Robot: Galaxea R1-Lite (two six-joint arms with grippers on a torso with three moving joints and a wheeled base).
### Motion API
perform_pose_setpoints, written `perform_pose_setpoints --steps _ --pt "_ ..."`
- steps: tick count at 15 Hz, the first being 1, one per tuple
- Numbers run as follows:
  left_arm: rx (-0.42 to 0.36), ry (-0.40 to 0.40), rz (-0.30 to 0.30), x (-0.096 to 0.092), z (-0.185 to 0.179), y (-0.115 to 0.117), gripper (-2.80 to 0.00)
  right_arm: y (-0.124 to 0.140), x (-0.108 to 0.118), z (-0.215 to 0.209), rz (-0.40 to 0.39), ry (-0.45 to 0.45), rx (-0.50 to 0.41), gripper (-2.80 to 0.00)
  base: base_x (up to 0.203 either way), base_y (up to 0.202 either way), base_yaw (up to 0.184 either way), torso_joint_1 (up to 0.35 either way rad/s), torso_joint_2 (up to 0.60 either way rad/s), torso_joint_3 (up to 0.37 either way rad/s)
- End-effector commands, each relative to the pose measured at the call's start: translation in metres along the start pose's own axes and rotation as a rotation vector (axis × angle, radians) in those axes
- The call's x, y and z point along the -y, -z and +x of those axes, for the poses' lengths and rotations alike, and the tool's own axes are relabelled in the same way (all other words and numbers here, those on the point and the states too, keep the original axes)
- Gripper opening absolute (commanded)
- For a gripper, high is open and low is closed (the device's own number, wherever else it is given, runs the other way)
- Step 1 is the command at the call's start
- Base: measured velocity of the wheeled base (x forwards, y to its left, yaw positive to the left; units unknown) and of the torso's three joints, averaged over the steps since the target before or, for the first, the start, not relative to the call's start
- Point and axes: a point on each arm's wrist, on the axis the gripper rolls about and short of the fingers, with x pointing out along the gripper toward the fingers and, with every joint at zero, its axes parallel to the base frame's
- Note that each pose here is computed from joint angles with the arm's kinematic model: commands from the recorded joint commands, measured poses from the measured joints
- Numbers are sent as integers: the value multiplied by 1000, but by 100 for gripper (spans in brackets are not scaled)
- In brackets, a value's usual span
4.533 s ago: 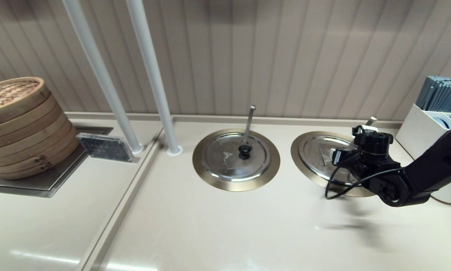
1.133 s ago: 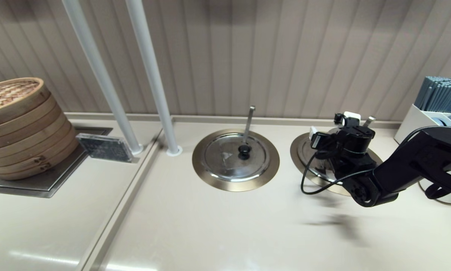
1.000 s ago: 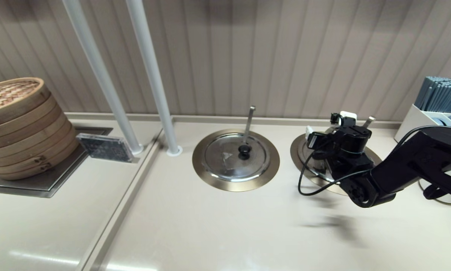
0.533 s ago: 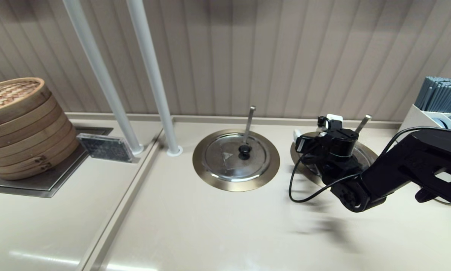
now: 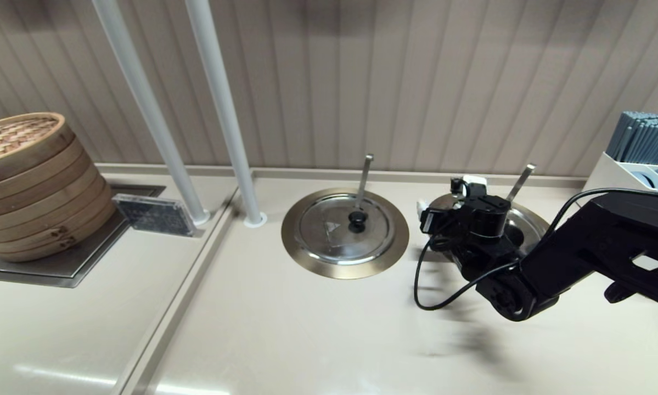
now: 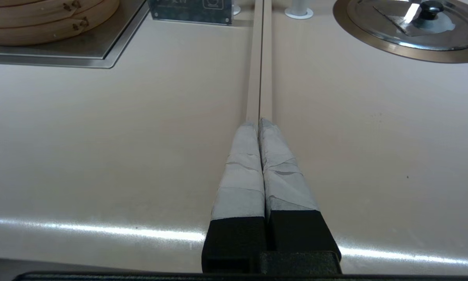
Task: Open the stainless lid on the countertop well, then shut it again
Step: Stir with a spoon
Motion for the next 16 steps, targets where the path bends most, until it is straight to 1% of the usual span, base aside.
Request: perform_pose_setpoints --steps 1,3,6,10,14,15,16 --pt "0 0 0 0 0 0 -280 -9 -13 -16 7 -43 16 0 0 0 0 0 0 0" --pt "0 0 0 0 0 0 -280 -7 -19 -24 1 -61 5 0 0 0 0 0 0 0" --pt "0 0 0 0 0 0 -280 -5 -16 -25 -18 -54 -5 0 0 0 0 0 0 0" --pt "1 0 1 0 0 0 -280 -12 -16 -27 -11 -58 38 0 0 0 0 0 0 0" --pt "0 0 0 0 0 0 -280 -49 -26 -57 23 -125 91 0 0 0 0 0 0 0" --pt "0 0 0 0 0 0 -280 -57 -27 -64 30 -138 94 0 0 0 0 0 0 0" --pt "0 0 0 0 0 0 -280 -57 -29 -69 36 -148 69 0 0 0 0 0 0 0"
